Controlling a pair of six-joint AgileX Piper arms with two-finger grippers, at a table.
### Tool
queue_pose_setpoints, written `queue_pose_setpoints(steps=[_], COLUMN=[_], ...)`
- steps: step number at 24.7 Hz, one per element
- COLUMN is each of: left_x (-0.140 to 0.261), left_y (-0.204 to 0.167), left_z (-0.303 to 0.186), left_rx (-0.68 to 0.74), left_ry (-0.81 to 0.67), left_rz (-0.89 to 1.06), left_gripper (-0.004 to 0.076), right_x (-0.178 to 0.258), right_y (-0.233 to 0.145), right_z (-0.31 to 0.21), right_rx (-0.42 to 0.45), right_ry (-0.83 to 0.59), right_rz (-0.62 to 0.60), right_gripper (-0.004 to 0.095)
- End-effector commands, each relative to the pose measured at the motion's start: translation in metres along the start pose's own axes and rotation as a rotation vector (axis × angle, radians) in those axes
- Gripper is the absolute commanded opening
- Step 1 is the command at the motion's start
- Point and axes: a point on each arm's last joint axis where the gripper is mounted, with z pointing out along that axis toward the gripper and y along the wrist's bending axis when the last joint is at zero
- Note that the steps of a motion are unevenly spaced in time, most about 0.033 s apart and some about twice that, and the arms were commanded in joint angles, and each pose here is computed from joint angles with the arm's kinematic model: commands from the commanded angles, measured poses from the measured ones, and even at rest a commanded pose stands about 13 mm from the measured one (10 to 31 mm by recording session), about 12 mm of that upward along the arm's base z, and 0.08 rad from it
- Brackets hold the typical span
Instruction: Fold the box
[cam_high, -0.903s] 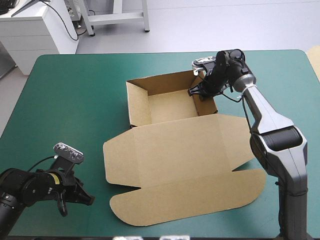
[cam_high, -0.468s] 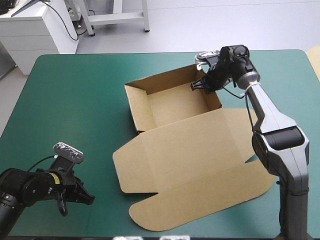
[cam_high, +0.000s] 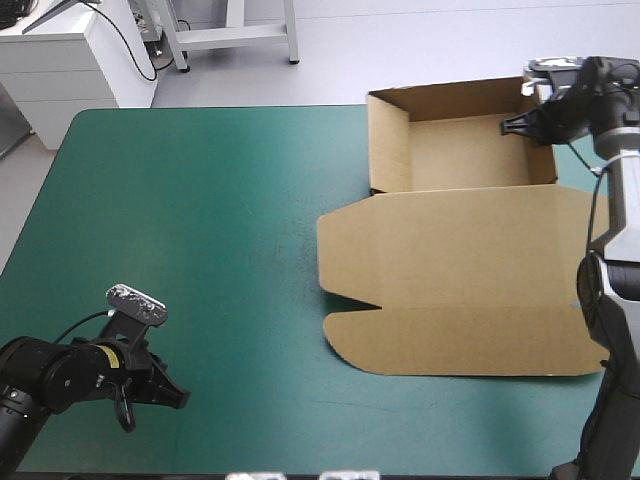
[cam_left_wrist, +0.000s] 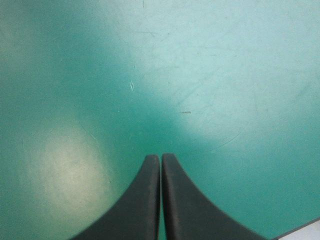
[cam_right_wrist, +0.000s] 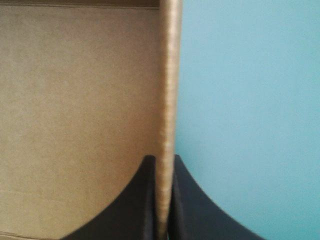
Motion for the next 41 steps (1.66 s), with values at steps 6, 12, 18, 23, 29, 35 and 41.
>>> queue_pose_setpoints(steps=[6, 12, 18, 23, 29, 35, 41], left_x=[-0.007, -0.007, -0.006, -0.007, -0.007, -0.008, -0.008], left_y=[-0.001, -0.001, -0.001, 0.000, 0.000, 0.000, 0.000], left_z=[-0.007, -0.007, -0.006, -0.007, -0.007, -0.007, -0.007], left_rx=[0.002, 0.004, 0.006, -0.007, -0.007, -0.009, -0.003], left_ry=[-0.069, -0.067, -0.058, -0.069, -0.072, -0.082, -0.082], left_rz=[-0.023, -0.027, -0.027, -0.021, -0.021, -0.021, -0.024], left_gripper=[-0.0008, -0.0008, -0.0008, -0.0008, -0.0008, -0.0008, -0.0008], right_x=[0.012, 0.029, 0.037, 0.036, 0.030, 0.021, 0.011], right_y=[-0.087, -0.129, -0.137, -0.136, -0.123, -0.091, -0.036], right_z=[-0.052, -0.033, -0.024, -0.028, -0.083, -0.127, -0.156], right_rx=[0.139, 0.189, 0.198, 0.203, 0.228, 0.041, -0.051], right_ry=[-0.093, -0.024, 0.021, 0.006, -0.101, -0.254, -0.330], right_rz=[0.107, 0.184, 0.134, 0.222, 0.204, 0.202, 0.088], right_gripper=[-0.0021, -0.0021, 0.0281, 0.0892, 0.0322, -0.0006, -0.0006])
